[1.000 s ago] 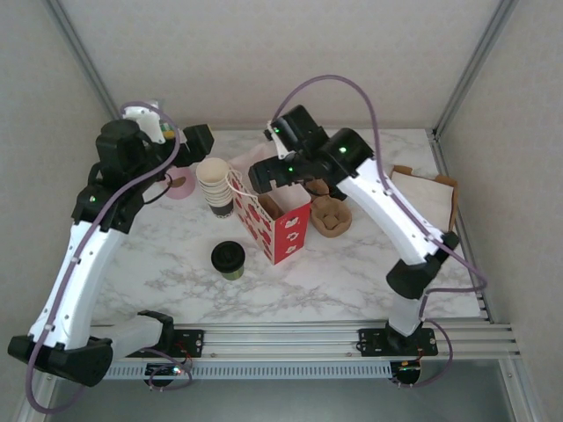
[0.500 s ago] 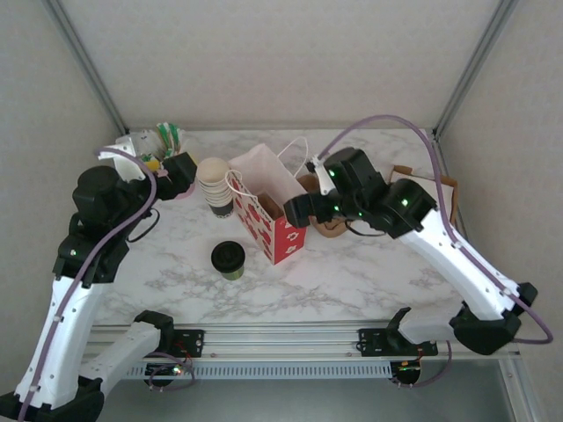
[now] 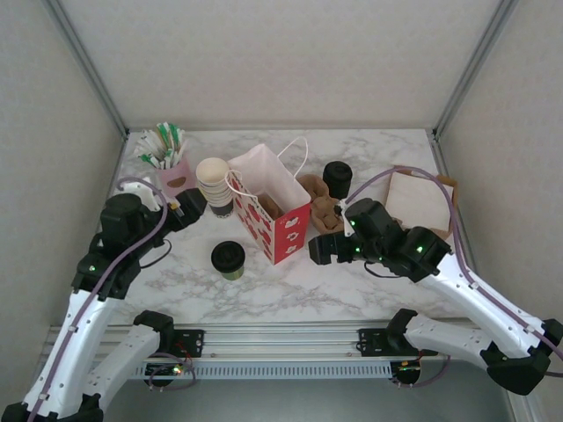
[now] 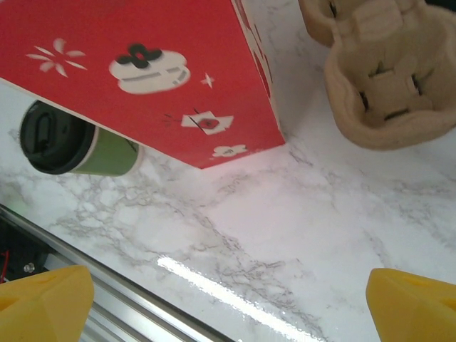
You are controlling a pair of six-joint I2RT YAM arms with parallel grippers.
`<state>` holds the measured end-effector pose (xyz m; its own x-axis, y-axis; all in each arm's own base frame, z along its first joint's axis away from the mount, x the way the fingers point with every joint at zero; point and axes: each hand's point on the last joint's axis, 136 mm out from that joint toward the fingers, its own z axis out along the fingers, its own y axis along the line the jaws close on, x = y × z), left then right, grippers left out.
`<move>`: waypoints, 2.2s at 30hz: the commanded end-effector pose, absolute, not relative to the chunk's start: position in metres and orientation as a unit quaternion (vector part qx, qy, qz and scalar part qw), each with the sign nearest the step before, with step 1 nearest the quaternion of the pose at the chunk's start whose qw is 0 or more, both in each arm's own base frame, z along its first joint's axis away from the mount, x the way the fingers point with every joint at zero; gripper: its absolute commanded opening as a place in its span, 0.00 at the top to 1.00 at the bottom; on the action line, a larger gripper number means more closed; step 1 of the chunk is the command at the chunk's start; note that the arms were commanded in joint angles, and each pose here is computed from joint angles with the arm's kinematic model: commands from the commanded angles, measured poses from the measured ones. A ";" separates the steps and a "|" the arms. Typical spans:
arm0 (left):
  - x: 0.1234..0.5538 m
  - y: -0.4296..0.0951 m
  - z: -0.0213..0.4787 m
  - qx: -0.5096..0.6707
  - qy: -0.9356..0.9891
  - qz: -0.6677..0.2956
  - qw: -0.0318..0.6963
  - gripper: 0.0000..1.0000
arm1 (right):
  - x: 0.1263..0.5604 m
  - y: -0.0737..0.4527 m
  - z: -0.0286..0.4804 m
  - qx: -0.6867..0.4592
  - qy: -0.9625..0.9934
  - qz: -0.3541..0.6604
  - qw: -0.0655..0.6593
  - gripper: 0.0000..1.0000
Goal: Pack the takeout coffee
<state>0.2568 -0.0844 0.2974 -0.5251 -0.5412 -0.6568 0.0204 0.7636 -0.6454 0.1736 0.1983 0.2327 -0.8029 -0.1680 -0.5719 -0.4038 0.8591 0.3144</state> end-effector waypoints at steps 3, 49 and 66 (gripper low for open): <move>0.256 -0.092 0.272 -0.172 0.822 -0.333 0.429 0.00 | 0.174 0.201 0.220 -0.127 0.926 0.230 0.273 0.02; 0.336 -0.164 0.209 -0.127 0.866 -0.318 0.365 0.43 | 0.251 0.318 0.116 -0.085 0.918 0.299 0.248 0.43; 0.325 -0.146 0.239 -0.144 0.848 -0.308 0.406 0.35 | 0.228 0.294 0.117 -0.135 0.930 0.258 0.224 0.36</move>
<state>0.3277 -0.1532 0.2126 -0.6849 -0.4772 -0.5506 -0.0162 0.7654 -0.6433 0.2370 0.3047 0.1039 -0.8789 -0.1028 -0.4658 -0.3355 0.8273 0.4505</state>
